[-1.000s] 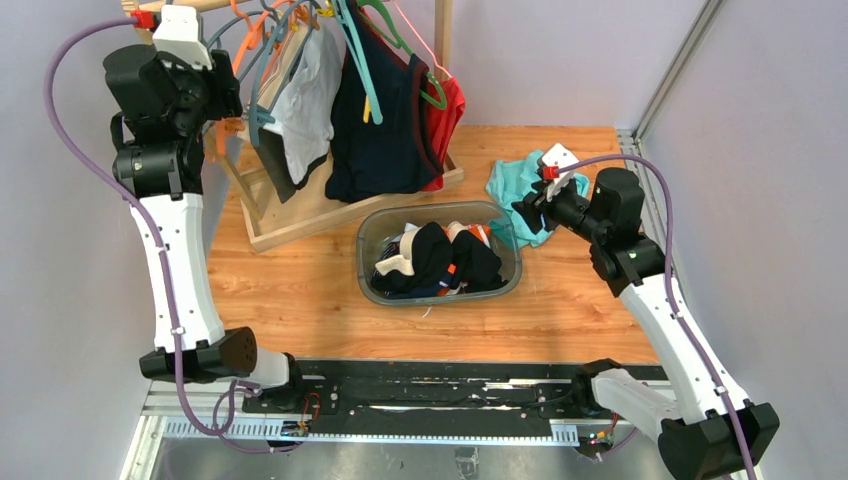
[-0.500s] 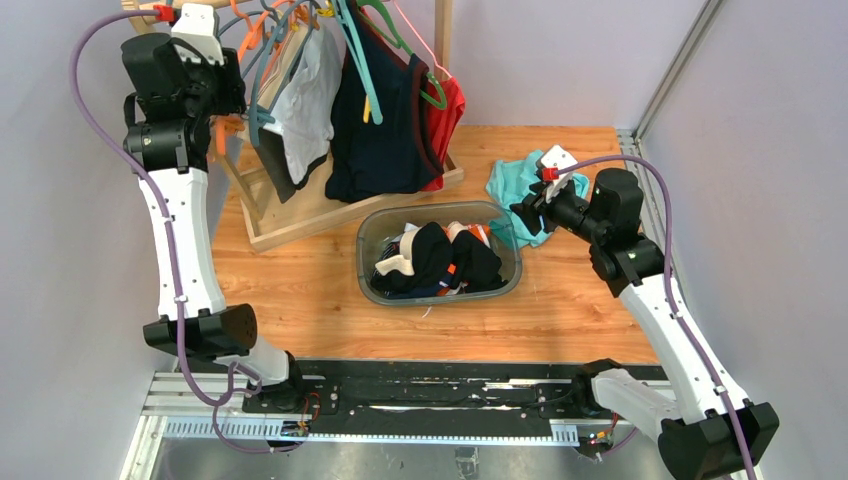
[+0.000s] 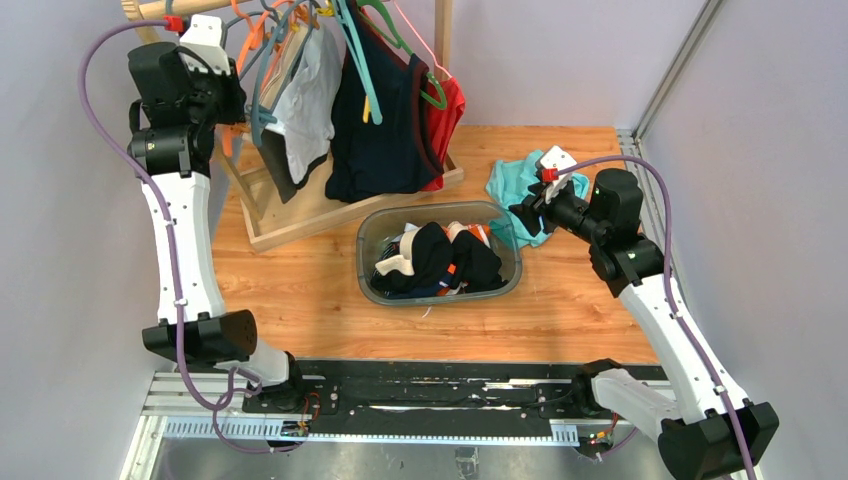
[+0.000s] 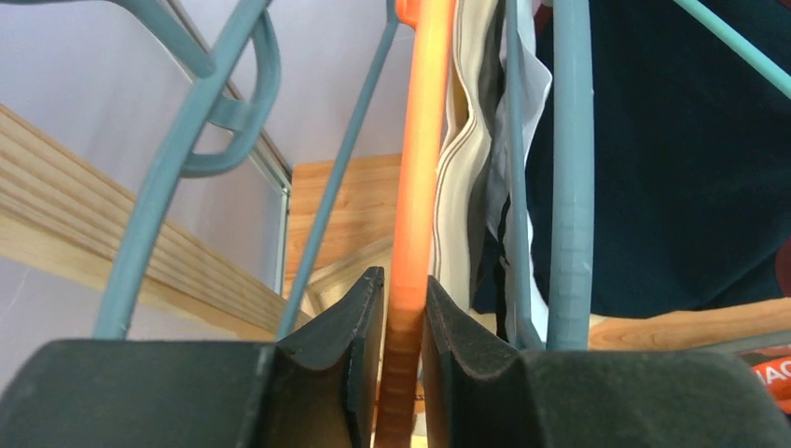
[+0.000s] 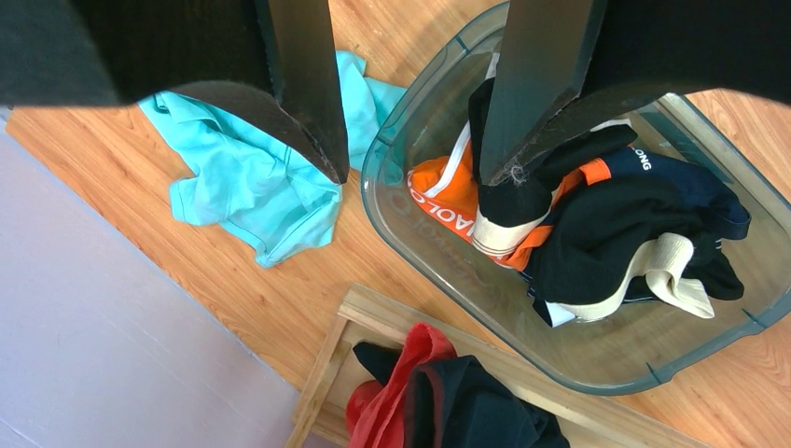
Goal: Remove the underwear clipped to the hanger
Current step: Pick up the hanger from the clothesline.
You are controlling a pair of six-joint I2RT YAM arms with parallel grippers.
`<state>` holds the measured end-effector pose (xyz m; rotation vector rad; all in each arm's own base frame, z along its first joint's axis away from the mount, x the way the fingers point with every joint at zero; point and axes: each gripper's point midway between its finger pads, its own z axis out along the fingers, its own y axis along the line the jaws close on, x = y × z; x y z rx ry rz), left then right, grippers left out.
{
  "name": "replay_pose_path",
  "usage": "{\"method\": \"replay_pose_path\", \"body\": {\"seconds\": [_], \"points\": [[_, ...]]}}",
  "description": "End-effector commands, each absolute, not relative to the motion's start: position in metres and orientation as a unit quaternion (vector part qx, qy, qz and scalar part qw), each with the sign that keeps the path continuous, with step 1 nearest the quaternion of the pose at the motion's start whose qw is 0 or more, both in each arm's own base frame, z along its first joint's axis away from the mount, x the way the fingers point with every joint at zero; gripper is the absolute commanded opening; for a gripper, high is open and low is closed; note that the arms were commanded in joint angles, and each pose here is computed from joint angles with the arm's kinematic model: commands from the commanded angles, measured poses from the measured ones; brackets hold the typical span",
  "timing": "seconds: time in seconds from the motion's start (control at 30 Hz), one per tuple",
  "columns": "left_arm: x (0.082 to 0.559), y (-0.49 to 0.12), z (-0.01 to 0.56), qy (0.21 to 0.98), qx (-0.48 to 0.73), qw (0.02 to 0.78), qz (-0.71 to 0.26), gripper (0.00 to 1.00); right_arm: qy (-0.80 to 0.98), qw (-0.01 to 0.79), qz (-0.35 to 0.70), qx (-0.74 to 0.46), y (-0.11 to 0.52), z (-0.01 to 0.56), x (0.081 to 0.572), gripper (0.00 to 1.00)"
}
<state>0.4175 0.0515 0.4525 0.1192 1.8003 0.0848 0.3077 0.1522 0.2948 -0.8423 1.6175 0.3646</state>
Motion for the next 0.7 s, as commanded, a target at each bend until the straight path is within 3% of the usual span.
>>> {"method": "replay_pose_path", "body": {"seconds": [0.0, 0.3, 0.67], "points": [[0.403, 0.046, 0.477, 0.754, 0.057, 0.654, 0.028, 0.23, 0.691, 0.607, 0.162, -0.358, 0.152, 0.299, 0.31, 0.56], [0.397, 0.036, 0.493, 0.737, 0.062, 0.673, 0.008, 0.0, 0.689, 0.608, 0.164, -0.359, 0.152, 0.301, 0.308, 0.56], [0.415, 0.029, 0.518, 0.698, 0.07, 0.712, -0.013, 0.0, 0.689, 0.608, 0.166, -0.359, 0.152, 0.301, 0.307, 0.56]]}}
